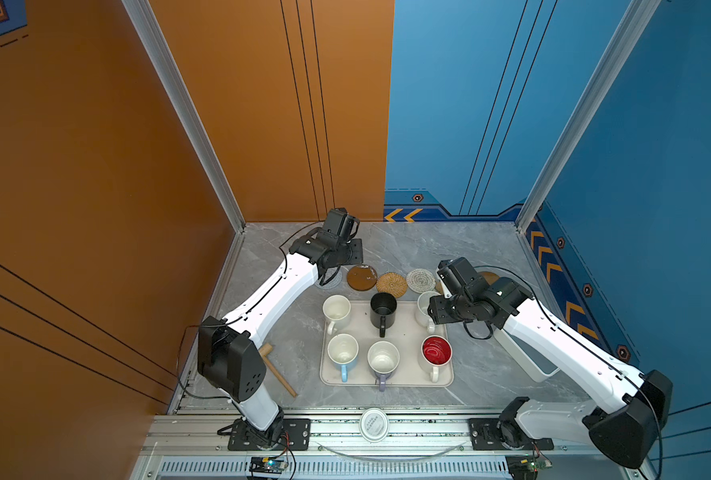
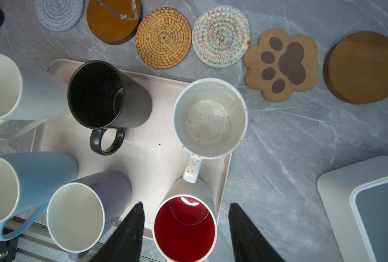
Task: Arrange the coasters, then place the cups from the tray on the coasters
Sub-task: 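Swing the right gripper over the white speckled mug while the left arm shifts farther, then lower the right gripper into the white speckled mug and grip its rim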
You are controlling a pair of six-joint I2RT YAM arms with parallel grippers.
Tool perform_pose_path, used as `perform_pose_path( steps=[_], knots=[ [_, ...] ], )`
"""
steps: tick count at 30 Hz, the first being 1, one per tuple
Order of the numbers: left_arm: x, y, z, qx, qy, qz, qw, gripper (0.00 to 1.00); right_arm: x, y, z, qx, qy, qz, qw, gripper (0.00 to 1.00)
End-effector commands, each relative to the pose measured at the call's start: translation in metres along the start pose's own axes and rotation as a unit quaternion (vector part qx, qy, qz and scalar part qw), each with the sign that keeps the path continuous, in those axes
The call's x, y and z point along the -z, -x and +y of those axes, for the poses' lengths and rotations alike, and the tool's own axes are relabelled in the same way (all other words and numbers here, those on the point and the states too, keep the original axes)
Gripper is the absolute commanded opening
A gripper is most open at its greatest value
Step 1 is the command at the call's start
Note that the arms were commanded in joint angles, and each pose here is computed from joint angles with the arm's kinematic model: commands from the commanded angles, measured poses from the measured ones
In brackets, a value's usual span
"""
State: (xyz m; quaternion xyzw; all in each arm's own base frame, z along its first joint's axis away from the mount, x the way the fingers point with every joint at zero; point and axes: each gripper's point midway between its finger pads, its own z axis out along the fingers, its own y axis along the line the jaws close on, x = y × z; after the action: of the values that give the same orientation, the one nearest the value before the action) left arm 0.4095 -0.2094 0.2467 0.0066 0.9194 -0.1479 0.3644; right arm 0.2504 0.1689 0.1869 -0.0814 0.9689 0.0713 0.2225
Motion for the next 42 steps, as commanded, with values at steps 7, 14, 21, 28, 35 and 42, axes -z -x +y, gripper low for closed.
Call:
perform_pose_path(
  steps=[7, 14, 21, 28, 35, 42],
  knots=[
    [0.058, 0.001, -0.040, -0.014, -0.122, -0.084, 0.989, 0.66, -0.037, -0.034, -0.008, -0.038, -0.050, 0.063, 0.996, 0.57],
    [0.080, -0.006, -0.044, -0.025, -0.139, -0.101, 0.985, 0.68, -0.062, -0.031, 0.000, -0.062, -0.045, 0.065, 0.995, 0.53],
    [0.089, -0.010, -0.041, -0.027, -0.141, -0.110, 0.983, 0.71, -0.087, -0.034, -0.002, -0.084, -0.060, 0.089, 0.991, 0.52],
    [0.092, -0.010, -0.039, -0.029, -0.139, -0.115, 0.983, 0.72, -0.103, -0.032, -0.009, -0.099, -0.077, 0.097, 0.987, 0.47],
    [0.089, -0.012, -0.039, -0.029, -0.137, -0.112, 0.984, 0.72, -0.111, -0.030, -0.014, -0.110, -0.088, 0.097, 0.985, 0.38],
    [0.089, -0.011, -0.038, -0.029, -0.135, -0.112, 0.984, 0.72, -0.113, -0.027, -0.019, -0.119, -0.098, 0.096, 0.983, 0.33]
  ],
)
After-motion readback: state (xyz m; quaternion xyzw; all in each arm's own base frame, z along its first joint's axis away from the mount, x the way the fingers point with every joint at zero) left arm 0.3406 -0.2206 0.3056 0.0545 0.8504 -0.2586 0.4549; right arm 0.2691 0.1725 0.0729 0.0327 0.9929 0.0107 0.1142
